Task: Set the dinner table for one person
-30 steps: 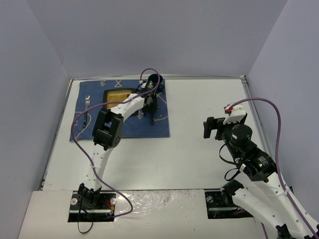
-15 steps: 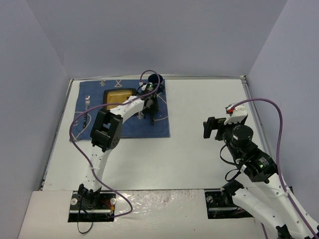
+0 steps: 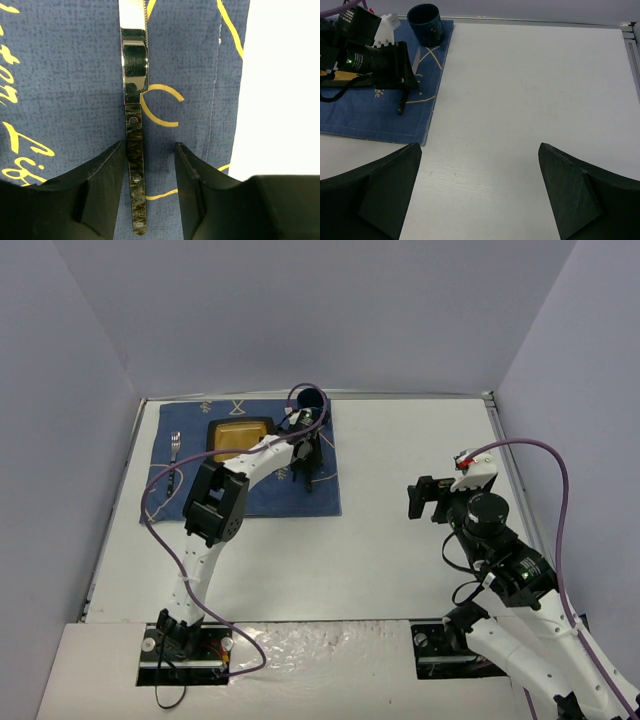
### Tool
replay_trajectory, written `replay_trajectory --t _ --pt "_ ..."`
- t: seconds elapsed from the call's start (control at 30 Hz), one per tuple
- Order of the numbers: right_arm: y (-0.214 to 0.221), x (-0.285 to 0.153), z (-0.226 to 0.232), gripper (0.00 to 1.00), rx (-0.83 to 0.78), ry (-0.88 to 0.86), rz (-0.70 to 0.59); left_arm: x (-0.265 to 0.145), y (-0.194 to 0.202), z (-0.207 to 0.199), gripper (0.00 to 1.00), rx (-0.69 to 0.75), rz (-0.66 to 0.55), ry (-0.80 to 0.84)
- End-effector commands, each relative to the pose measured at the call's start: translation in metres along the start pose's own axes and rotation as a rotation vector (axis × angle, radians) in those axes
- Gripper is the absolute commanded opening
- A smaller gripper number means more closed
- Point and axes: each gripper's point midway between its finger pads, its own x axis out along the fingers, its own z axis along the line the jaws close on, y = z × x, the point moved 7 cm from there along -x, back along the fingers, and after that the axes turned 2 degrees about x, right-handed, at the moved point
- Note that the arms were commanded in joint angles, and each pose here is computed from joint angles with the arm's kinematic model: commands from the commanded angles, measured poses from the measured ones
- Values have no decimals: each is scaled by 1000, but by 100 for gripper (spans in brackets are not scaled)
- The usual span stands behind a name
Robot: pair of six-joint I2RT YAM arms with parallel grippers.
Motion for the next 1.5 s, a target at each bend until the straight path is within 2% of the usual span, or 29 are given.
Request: replay_trajectory --t 0.0,0.1,0.23,0.47,0.53,0.63,0.77,0.93,1.17,1.47 --pt "-12 2 3 100 35 -10 -58 -45 -22 -10 39 -5 -62 48" --pt "-14 1 2 100 37 -7 -67 -60 -29 1 40 10 -90 13" --pt "-18 -1 1 100 37 4 -78 -101 -46 13 51 60 -178 -32" --pt "-30 -8 -6 100 31 52 -128 -217 -56 51 71 193 -382 -111" --pt "-35 -12 -9 100 32 65 -153 -244 -51 70 79 200 -435 -141" --pt "-41 -21 -15 100 36 92 -197 -297 -37 103 87 208 -535 -172" --pt "-45 -29 -26 100 21 163 -233 -336 -10 139 95 221 -610 -219" --pt "-47 -38 -38 100 5 235 -265 -398 31 174 97 220 -754 -234" --pt "-51 -53 -50 100 -30 290 -312 -423 79 206 97 203 -854 -256" --pt "-36 -66 -65 100 -45 360 -341 -399 117 223 97 162 -847 -236"
